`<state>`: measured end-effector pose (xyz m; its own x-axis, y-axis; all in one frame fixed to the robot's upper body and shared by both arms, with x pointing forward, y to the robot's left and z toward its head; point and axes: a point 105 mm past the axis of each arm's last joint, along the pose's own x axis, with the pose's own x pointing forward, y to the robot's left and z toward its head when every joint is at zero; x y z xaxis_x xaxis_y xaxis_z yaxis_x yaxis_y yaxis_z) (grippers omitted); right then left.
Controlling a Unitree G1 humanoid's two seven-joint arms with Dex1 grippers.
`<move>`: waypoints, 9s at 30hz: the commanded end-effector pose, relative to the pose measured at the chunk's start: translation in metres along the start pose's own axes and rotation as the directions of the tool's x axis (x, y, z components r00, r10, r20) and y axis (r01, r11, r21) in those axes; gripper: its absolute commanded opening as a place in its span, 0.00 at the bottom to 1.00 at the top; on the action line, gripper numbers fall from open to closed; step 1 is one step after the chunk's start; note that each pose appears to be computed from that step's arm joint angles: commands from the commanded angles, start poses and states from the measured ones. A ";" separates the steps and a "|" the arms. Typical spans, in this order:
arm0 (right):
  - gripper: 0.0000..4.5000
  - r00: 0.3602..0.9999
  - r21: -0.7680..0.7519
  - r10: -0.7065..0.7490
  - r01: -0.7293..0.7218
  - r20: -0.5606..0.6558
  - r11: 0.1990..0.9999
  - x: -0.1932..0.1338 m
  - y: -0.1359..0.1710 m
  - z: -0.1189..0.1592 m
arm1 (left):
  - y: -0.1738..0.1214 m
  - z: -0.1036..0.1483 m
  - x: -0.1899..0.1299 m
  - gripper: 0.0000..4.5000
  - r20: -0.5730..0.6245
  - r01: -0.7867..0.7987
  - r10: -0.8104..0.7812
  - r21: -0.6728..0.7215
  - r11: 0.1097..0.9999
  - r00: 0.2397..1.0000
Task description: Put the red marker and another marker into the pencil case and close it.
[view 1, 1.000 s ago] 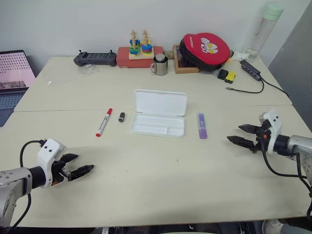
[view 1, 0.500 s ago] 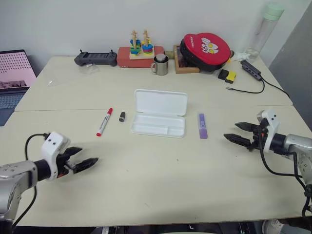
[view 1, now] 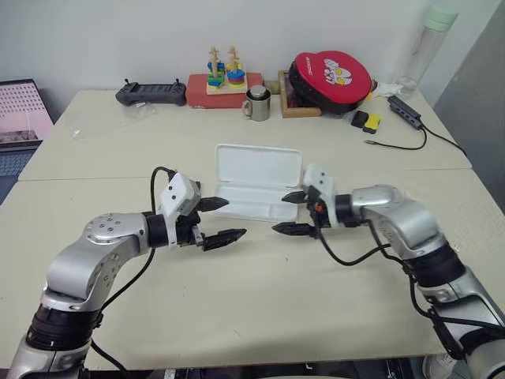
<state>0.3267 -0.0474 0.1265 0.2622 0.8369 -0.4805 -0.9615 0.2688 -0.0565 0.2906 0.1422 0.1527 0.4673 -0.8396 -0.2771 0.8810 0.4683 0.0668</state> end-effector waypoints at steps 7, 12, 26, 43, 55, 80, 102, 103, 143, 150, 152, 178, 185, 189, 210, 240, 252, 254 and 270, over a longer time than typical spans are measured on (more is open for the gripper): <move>0.69 0.991 -0.018 -0.008 0.006 -0.133 1.000 0.021 -0.008 -0.015 | 0.002 0.012 0.008 1.00 0.055 0.009 -0.012 0.056 0.998 0.998; 0.43 0.993 -0.046 -0.009 0.004 -0.120 0.999 0.025 -0.009 -0.009 | 0.007 0.011 0.006 1.00 0.063 -0.012 0.008 0.055 0.998 0.998; 0.00 0.996 -0.226 0.088 -0.093 -0.033 0.970 0.017 0.014 0.008 | 0.013 0.001 -0.010 1.00 0.027 -0.051 0.050 0.040 0.998 0.998; 0.09 0.961 -0.271 0.244 -0.271 -0.127 0.924 0.016 0.057 -0.019 | 0.017 -0.013 -0.061 1.00 -0.002 -0.234 0.234 -0.073 0.970 0.972; 0.67 0.930 -0.224 0.212 -0.147 0.300 0.963 -0.012 0.045 0.076 | 0.081 -0.043 -0.129 1.00 -0.092 -0.654 0.653 -0.234 0.719 0.751; 1.00 0.881 -0.226 0.119 -0.014 0.458 0.974 -0.021 0.043 0.136 | 0.110 -0.099 -0.087 0.49 -0.335 -0.732 0.652 -0.267 0.627 0.680; 1.00 0.888 -0.212 0.057 0.046 0.456 0.976 -0.056 0.024 0.125 | 0.063 0.066 -0.030 0.10 0.329 -0.395 0.324 0.175 0.902 0.887; 1.00 0.896 -0.212 0.043 0.058 0.441 0.976 -0.059 0.021 0.122 | 0.049 0.060 -0.018 0.10 0.267 -0.309 0.242 0.250 0.918 0.933; 1.00 0.844 0.158 -0.530 0.535 -0.074 0.830 -0.066 -0.034 -0.009 | -0.003 0.043 0.033 0.91 0.126 0.101 -0.144 0.302 0.948 0.981; 1.00 0.723 0.282 -0.659 0.690 -0.208 0.667 -0.054 -0.047 -0.032 | -0.018 0.066 0.042 1.00 0.225 0.112 -0.163 0.222 0.969 0.961; 1.00 0.705 0.290 -0.666 0.709 -0.244 0.643 -0.046 -0.045 -0.039 | -0.019 0.064 0.044 1.00 0.213 0.113 -0.161 0.223 0.968 0.964; 0.24 0.619 0.312 -0.769 0.708 0.157 0.634 -0.079 -0.075 0.042 | -0.002 0.066 0.004 1.00 0.219 -0.002 -0.040 0.187 0.982 0.975; 0.24 0.909 0.003 -0.222 0.236 0.353 0.972 -0.039 0.003 0.100 | 0.001 0.006 -0.053 1.00 -0.022 -0.071 0.075 0.130 0.989 0.997; 0.24 0.988 -0.155 0.008 0.016 0.155 0.988 -0.001 0.039 0.081 | 0.002 -0.032 -0.085 1.00 -0.155 -0.112 0.123 0.076 0.991 0.980; 0.39 0.977 -0.277 0.185 -0.208 -0.108 0.938 0.068 0.068 0.039 | -0.002 -0.048 -0.095 1.00 -0.173 -0.180 0.181 0.022 0.983 0.968; 1.00 0.916 -0.177 0.013 0.063 0.401 0.982 0.010 0.034 0.141 | 0.107 -0.071 -0.056 1.00 -0.143 -0.622 0.605 -0.199 0.758 0.783; 1.00 0.908 -0.162 -0.017 0.093 0.419 0.982 0.007 0.032 0.141 | 0.130 -0.069 -0.027 1.00 -0.167 -0.634 0.612 -0.200 0.747 0.773; 1.00 0.907 -0.160 -0.020 0.096 0.420 0.982 0.007 0.032 0.141 | 0.134 -0.066 -0.021 0.96 -0.162 -0.633 0.612 -0.205 0.747 0.774; 1.00 0.895 -0.120 -0.099 0.167 0.434 0.979 0.000 0.016 0.141 | 0.135 -0.069 -0.014 0.29 -0.157 -0.633 0.613 -0.214 0.744 0.774</move>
<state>0.3221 0.0271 0.2358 0.3555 0.9298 -0.0951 -0.9191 0.3294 -0.2161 0.3991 0.2344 0.1009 0.8888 -0.3234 -0.3246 0.3482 0.9372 0.0196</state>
